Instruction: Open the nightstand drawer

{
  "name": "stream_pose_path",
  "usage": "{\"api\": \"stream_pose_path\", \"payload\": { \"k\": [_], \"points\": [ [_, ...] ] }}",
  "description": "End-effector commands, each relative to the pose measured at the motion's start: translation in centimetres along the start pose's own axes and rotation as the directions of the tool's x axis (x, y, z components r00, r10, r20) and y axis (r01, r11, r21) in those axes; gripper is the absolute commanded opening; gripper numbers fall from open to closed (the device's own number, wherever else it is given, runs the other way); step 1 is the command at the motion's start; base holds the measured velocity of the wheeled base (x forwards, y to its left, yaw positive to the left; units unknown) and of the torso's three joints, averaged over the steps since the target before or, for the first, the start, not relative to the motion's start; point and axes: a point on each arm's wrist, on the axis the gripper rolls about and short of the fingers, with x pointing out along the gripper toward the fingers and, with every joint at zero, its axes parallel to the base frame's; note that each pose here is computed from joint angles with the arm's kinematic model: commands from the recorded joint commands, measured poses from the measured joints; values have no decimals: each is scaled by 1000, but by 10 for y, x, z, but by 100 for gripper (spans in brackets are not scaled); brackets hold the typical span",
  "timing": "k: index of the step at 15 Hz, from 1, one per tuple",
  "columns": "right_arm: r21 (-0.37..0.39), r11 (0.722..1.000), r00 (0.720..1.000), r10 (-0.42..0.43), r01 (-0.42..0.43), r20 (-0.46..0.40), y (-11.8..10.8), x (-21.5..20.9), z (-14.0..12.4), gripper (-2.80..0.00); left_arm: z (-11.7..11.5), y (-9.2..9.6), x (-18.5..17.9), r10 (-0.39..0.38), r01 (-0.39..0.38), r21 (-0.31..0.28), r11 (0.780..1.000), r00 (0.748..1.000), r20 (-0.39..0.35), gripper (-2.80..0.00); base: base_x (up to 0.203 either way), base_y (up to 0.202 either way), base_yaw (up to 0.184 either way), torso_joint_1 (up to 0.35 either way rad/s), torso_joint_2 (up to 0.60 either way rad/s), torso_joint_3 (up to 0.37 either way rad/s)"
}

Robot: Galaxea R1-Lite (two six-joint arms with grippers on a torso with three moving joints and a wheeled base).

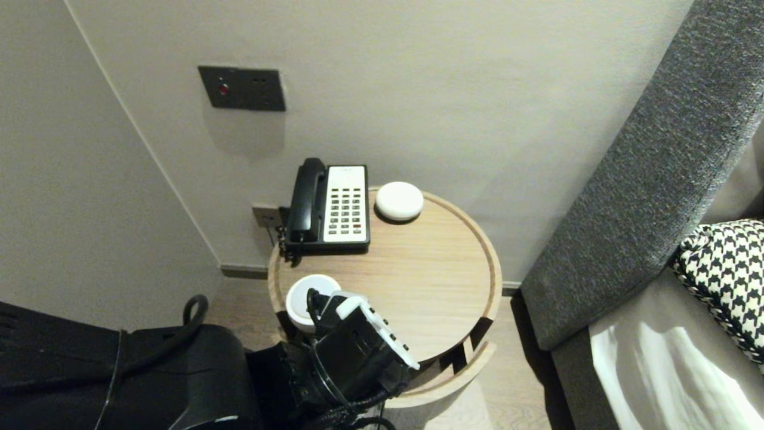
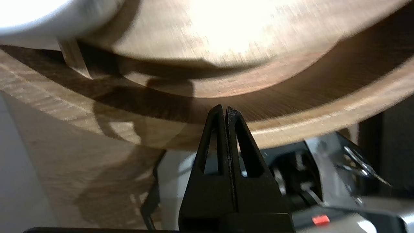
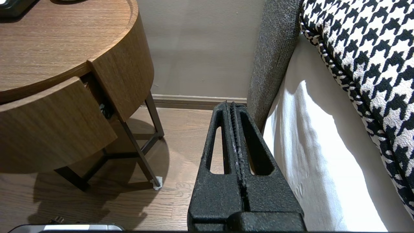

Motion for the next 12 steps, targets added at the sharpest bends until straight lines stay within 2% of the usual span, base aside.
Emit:
{"api": "stream_pose_path", "payload": {
  "k": [1, 7, 12],
  "points": [
    [0, 1000, 999, 0, 0, -40, 0, 2, -11, -280, -6, -1, -13, -29, 29, -10, 1000, 1000, 8, -280, 0, 0, 0, 0, 0, 0],
    [0, 1000, 999, 0, 0, -40, 0, 2, -11, -280, -29, 15, -24, -40, 40, 9, 999, 998, -49, -280, 0, 0, 0, 0, 0, 0],
    [0, 1000, 999, 0, 0, -40, 0, 2, -11, -280, -33, 24, -39, -50, 52, 18, 998, 995, -84, -280, 0, 0, 0, 0, 0, 0]
  ]
}}
